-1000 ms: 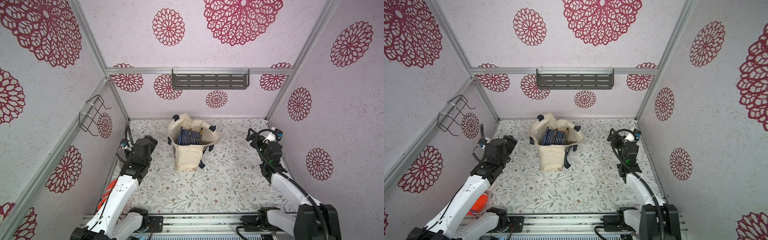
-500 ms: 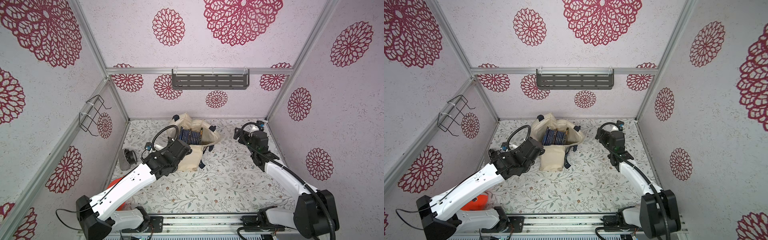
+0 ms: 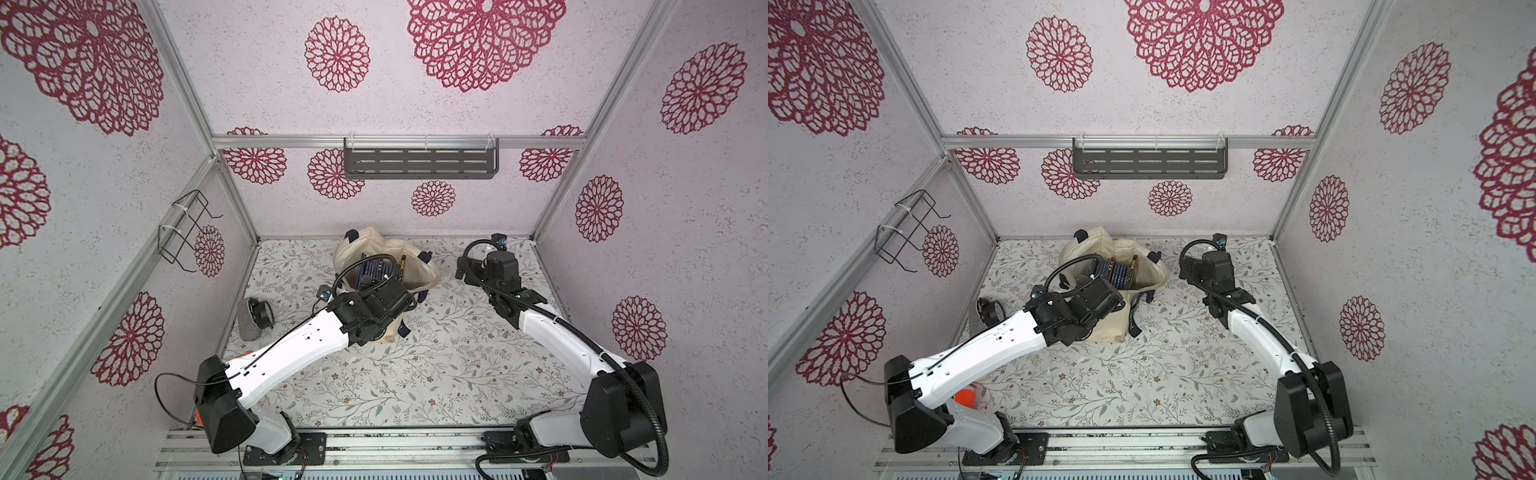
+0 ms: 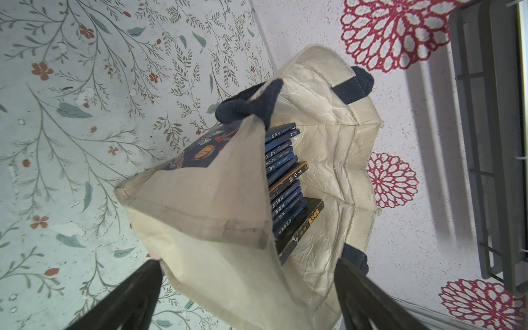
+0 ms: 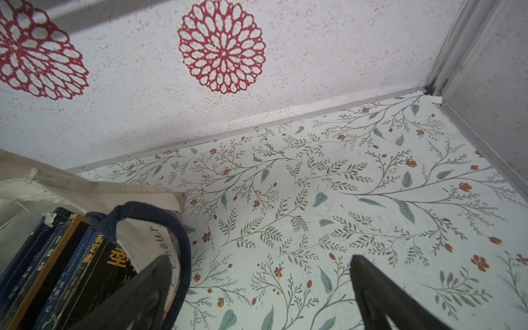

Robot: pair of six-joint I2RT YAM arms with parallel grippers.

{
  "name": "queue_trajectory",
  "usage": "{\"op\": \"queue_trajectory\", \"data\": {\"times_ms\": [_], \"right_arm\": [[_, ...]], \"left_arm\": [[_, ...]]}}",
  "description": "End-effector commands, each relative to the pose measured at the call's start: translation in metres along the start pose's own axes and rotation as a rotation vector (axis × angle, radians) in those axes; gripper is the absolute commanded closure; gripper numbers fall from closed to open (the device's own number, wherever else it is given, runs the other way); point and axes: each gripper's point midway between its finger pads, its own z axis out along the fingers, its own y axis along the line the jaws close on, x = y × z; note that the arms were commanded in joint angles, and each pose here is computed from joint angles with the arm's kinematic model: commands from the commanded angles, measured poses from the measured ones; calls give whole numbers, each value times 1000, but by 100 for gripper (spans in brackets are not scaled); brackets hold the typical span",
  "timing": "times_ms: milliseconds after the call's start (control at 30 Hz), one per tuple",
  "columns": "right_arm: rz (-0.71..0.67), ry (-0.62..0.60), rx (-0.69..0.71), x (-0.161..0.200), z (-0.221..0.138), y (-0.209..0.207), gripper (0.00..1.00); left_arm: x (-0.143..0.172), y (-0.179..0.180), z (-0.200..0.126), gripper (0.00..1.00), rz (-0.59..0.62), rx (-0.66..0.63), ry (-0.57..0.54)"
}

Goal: Take out the books from the canvas bag
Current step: Adjust the canvas bag at the center of the board.

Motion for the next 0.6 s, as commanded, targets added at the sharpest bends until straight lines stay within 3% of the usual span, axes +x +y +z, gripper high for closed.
{"op": "queue_trajectory", "data": {"times_ms": [0, 333, 433, 567], "right_arm": [[-88, -27, 25, -16, -3, 11, 1], [-241, -39, 12, -34, 7, 53, 1], [-273, -35, -6, -42, 13, 64, 1], [-300, -33, -44, -48, 19, 78, 1]], "left_arm": [[6, -13, 4, 2, -50, 26, 9], [16, -13, 43, 0, -66, -34, 33], [16, -7, 52, 9, -51, -58, 27], [18, 6, 61, 39, -47, -75, 33]]}}
